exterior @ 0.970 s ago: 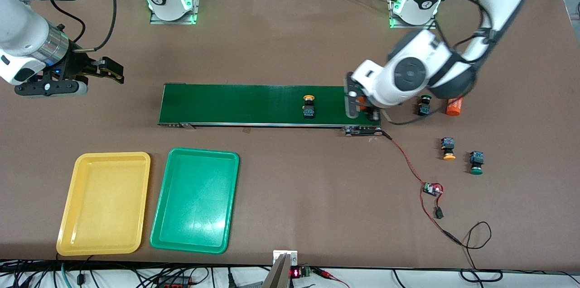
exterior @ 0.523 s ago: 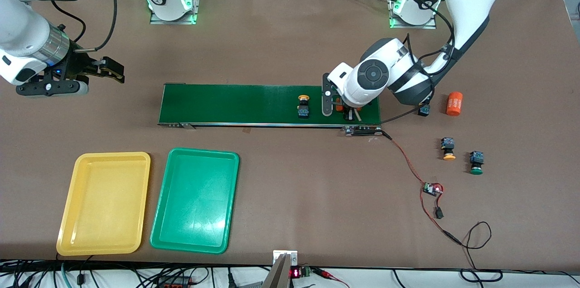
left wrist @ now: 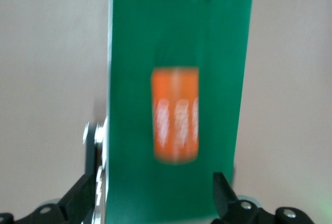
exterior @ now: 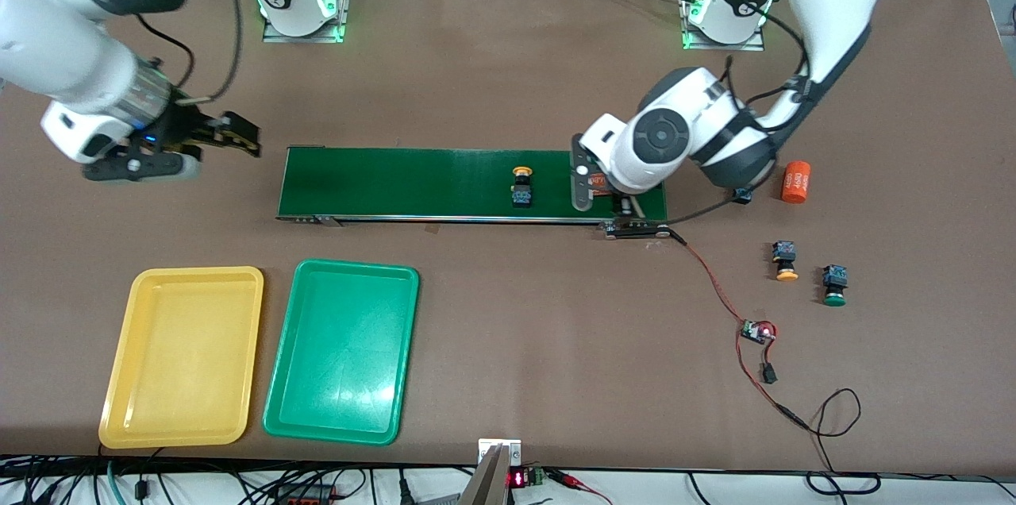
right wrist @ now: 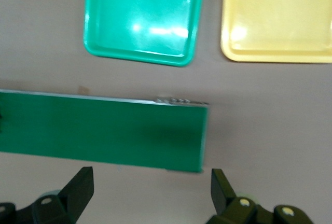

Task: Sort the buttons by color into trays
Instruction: 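Reach the right gripper to the yellow button while the left grasps another, then grasp the yellow button with the right gripper while the left places another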

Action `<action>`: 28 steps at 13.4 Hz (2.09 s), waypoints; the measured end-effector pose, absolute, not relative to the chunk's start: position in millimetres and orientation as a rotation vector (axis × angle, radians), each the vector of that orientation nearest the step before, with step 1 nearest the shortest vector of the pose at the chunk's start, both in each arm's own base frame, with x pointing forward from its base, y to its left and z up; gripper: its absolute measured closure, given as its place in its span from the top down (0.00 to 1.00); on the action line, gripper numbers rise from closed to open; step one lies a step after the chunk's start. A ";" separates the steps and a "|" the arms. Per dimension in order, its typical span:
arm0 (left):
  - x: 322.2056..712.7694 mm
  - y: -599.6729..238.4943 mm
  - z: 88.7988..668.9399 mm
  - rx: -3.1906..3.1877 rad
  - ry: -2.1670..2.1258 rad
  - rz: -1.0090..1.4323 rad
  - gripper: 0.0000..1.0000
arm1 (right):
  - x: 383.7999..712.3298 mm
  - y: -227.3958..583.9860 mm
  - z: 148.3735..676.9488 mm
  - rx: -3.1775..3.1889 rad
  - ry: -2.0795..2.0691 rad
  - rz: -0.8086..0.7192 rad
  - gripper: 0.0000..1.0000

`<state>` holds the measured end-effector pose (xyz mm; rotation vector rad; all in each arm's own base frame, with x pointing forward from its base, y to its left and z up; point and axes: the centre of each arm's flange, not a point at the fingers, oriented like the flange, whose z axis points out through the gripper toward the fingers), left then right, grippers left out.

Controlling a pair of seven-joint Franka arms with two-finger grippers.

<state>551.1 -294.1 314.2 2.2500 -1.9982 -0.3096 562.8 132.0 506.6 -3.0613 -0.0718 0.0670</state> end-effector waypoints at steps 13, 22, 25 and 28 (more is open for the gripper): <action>644.8 -32.2 297.4 3.103 -0.963 -0.410 1.00 | 542.4 334.6 392.1 -3.081 0.169 -0.041 1.00; 628.8 31.9 180.7 3.104 -0.280 -0.288 0.74 | 510.0 399.5 335.8 -3.156 0.202 -0.095 1.00; 630.1 31.4 184.0 3.110 -0.275 -0.276 0.44 | 509.3 401.9 326.5 -3.166 0.185 -0.093 1.00; 631.2 9.5 198.5 3.106 -0.276 -0.290 0.44 | 505.0 407.3 322.4 -3.170 0.168 -0.086 1.00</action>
